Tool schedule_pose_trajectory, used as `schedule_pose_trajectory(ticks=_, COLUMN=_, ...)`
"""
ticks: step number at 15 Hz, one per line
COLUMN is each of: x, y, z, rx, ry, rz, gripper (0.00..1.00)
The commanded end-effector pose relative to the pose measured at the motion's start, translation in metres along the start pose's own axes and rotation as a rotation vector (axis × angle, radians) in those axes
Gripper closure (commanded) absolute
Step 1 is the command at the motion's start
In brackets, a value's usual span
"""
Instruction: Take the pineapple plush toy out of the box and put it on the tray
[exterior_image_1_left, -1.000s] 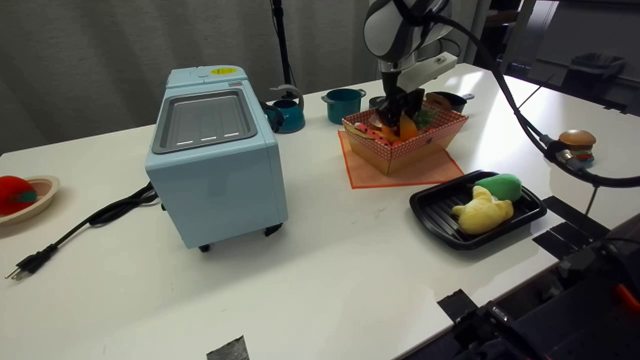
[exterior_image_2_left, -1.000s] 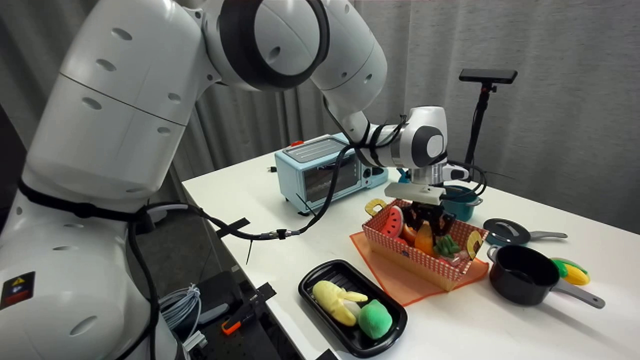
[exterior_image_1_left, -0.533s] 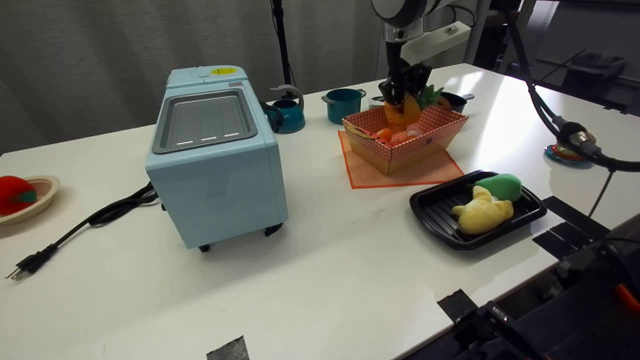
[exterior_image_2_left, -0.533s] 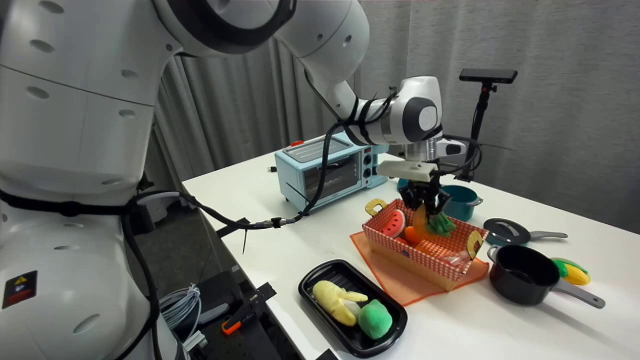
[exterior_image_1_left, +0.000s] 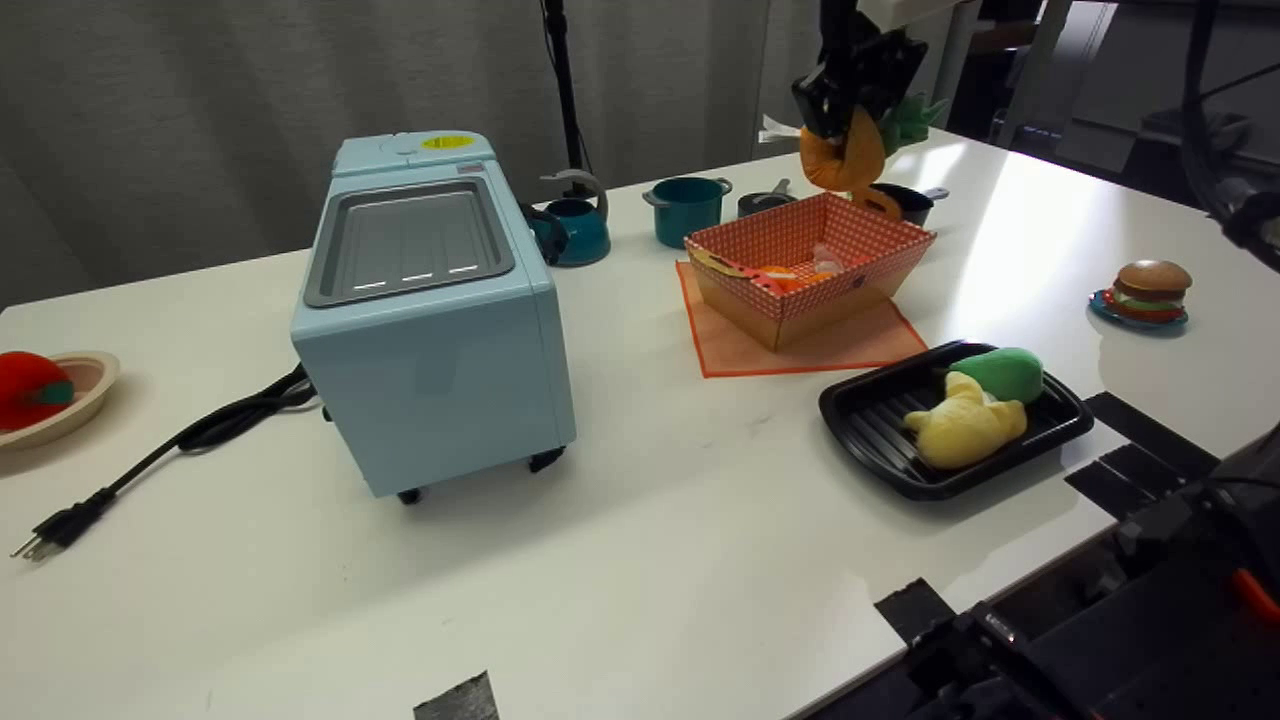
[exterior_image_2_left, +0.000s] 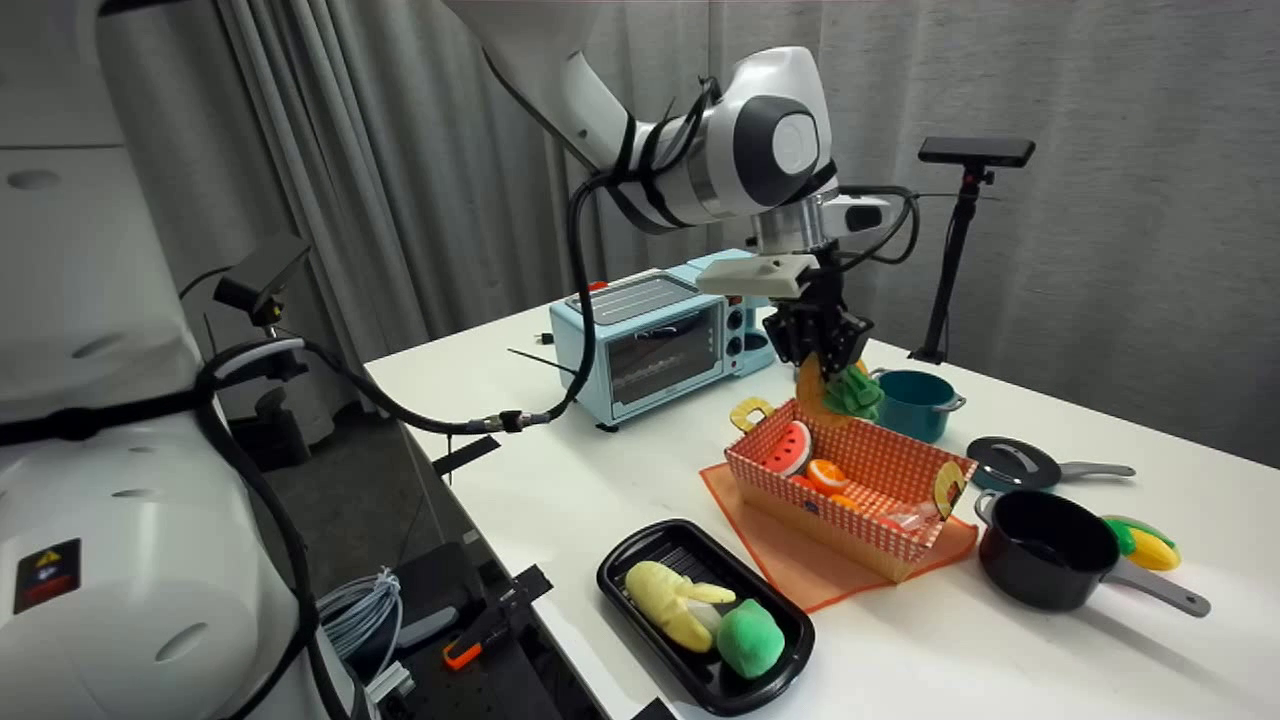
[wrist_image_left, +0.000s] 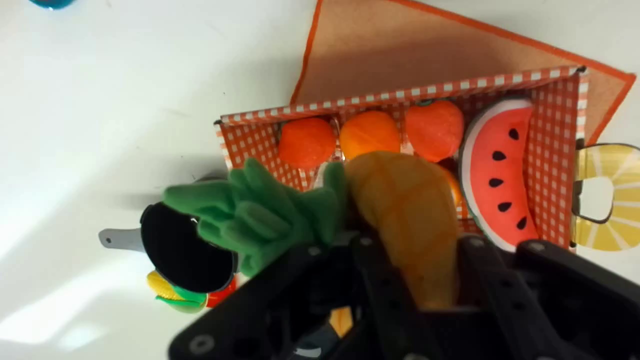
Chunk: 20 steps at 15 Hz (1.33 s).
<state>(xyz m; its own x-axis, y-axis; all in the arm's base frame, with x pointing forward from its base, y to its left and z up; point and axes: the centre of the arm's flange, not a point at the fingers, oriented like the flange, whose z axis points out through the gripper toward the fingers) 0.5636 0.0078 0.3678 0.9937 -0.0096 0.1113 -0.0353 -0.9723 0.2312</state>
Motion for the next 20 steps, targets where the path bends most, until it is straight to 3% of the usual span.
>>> schedule_pose_trajectory(ticks=1, x=-0.061, y=0.014, z=-0.023, rx=0.009, ry=0.017, rz=0.043, gripper=0.94)
schedule_pose_trajectory(ticks=9, x=-0.125, y=0.045, z=0.011, rx=0.05, ry=-0.109, rz=0.107, gripper=0.94)
schedule_pose_trajectory(ticks=14, x=-0.142, y=0.051, z=0.054, rx=0.09, ry=-0.235, rz=0.106, gripper=0.94)
schedule_pose_trajectory(ticks=20, x=-0.153, y=0.039, z=0.073, rx=0.181, ry=-0.334, rz=0.03, gripper=0.94)
